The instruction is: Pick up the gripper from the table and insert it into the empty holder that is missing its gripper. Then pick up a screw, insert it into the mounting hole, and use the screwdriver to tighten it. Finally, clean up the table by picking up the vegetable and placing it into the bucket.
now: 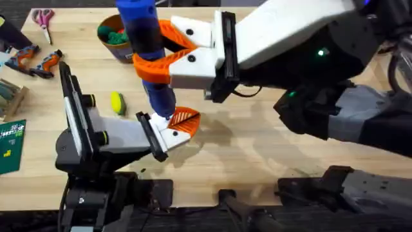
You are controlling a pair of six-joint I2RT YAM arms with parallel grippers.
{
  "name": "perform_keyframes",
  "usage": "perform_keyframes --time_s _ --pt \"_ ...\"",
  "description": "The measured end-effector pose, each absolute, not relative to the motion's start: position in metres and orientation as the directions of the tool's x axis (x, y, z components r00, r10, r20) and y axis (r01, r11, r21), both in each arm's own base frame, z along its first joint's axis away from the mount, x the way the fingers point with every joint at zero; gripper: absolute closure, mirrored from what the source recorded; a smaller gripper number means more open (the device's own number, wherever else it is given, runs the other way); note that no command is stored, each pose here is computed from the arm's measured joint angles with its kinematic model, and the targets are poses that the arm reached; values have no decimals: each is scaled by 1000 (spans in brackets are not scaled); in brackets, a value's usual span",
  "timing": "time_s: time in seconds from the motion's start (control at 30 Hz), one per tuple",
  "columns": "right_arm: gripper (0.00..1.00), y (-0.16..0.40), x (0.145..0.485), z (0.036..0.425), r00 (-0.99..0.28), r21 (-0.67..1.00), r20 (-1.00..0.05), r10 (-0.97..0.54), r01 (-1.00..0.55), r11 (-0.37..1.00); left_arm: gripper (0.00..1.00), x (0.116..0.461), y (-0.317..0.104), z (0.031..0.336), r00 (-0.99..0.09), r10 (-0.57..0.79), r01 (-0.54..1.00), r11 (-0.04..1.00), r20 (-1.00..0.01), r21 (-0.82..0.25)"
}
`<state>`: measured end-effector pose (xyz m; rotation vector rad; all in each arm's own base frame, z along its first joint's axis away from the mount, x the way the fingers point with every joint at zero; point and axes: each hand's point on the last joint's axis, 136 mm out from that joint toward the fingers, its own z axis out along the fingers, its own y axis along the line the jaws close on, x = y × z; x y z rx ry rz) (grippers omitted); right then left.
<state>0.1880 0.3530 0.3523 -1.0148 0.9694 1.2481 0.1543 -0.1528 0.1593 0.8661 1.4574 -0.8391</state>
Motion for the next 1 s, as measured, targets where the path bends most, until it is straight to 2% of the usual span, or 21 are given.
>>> perform_keyframes --time_s 1.0 --pt "974 355 190 348 74 -64 -962 263 -997 45 997 154 -153 159 -42 42 885 466 -998 -18"
